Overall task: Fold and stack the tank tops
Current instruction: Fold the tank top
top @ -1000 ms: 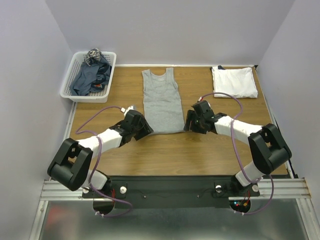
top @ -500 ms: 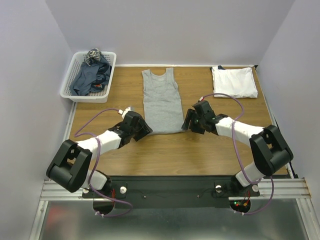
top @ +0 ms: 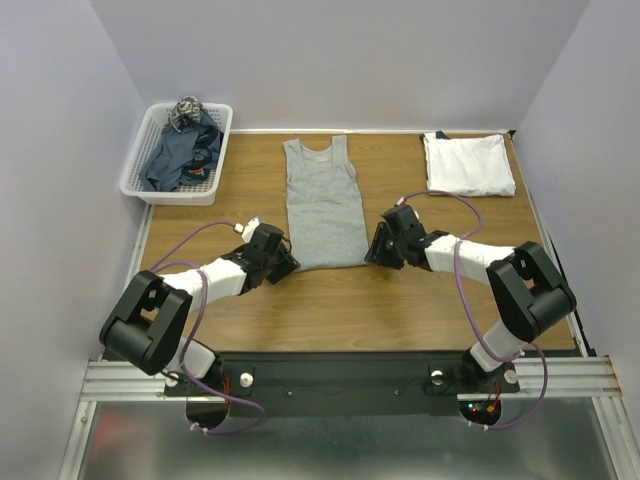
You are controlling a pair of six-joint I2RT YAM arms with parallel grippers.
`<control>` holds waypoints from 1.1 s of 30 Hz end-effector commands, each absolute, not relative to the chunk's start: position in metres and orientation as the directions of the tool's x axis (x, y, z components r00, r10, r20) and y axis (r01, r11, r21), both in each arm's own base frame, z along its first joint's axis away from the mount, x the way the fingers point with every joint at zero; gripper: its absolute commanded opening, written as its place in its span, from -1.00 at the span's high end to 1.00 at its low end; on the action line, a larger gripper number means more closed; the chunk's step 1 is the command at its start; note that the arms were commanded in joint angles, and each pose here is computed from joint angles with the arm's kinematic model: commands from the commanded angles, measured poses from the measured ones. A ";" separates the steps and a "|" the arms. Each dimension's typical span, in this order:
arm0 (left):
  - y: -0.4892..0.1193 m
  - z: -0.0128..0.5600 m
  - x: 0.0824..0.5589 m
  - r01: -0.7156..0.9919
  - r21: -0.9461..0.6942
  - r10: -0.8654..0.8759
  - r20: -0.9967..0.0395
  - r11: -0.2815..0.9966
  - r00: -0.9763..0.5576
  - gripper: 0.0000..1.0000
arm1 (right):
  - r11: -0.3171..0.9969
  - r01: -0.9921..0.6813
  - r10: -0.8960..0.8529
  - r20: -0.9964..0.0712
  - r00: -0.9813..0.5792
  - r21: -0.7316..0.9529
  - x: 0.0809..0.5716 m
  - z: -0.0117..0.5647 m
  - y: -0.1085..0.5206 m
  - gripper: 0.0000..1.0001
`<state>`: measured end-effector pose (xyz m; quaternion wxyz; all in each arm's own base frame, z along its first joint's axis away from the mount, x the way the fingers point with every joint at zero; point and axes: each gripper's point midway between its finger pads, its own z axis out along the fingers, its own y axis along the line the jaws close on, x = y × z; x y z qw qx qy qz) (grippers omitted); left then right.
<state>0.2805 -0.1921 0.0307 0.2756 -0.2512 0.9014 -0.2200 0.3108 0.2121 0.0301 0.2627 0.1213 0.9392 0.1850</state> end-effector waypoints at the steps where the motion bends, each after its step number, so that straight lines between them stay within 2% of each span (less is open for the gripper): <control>1: -0.186 0.022 0.277 -0.368 -0.496 -0.580 -0.390 0.786 -0.715 0.07 | 0.905 0.135 0.321 -0.439 -0.839 0.404 0.302 0.019 0.214 0.06; 6: -0.188 0.017 0.276 -0.370 -0.485 -0.574 -0.387 0.792 -0.722 0.14 | 0.906 0.140 0.319 -0.429 -0.845 0.398 0.300 0.012 0.214 0.28; 9: -0.189 0.013 0.276 -0.369 -0.474 -0.565 -0.387 0.800 -0.728 0.18 | 0.908 0.140 0.316 -0.425 -0.848 0.396 0.299 0.010 0.214 0.31; 12: -0.190 0.010 0.278 -0.365 -0.466 -0.557 -0.390 0.806 -0.733 0.30 | 0.909 0.138 0.313 -0.423 -0.850 0.393 0.300 0.008 0.215 0.42; 15: -0.191 0.008 0.277 -0.363 -0.459 -0.551 -0.391 0.811 -0.737 0.54 | 0.910 0.134 0.308 -0.425 -0.851 0.391 0.301 0.006 0.216 0.50; 17: -0.192 0.008 0.276 -0.351 -0.458 -0.541 -0.396 0.817 -0.742 0.70 | 0.915 0.114 0.290 -0.436 -0.852 0.387 0.303 0.007 0.218 0.68; 20: -0.193 0.009 0.274 -0.335 -0.457 -0.527 -0.402 0.824 -0.749 0.97 | 0.920 0.076 0.261 -0.457 -0.850 0.385 0.304 0.013 0.221 0.81; 21: -0.194 0.010 0.273 -0.324 -0.456 -0.517 -0.405 0.829 -0.754 1.00 | 0.925 0.052 0.238 -0.467 -0.852 0.377 0.303 0.014 0.222 0.89; 25: -0.203 0.012 0.262 -0.280 -0.457 -0.477 -0.404 0.844 -0.780 1.00 | 0.927 0.003 0.200 -0.488 -0.850 0.374 0.288 0.021 0.224 0.99; 33: -0.231 0.006 0.188 -0.213 -0.462 -0.397 -0.348 0.861 -0.849 1.00 | 0.914 -0.054 0.168 -0.497 -0.851 0.401 0.224 0.041 0.221 0.99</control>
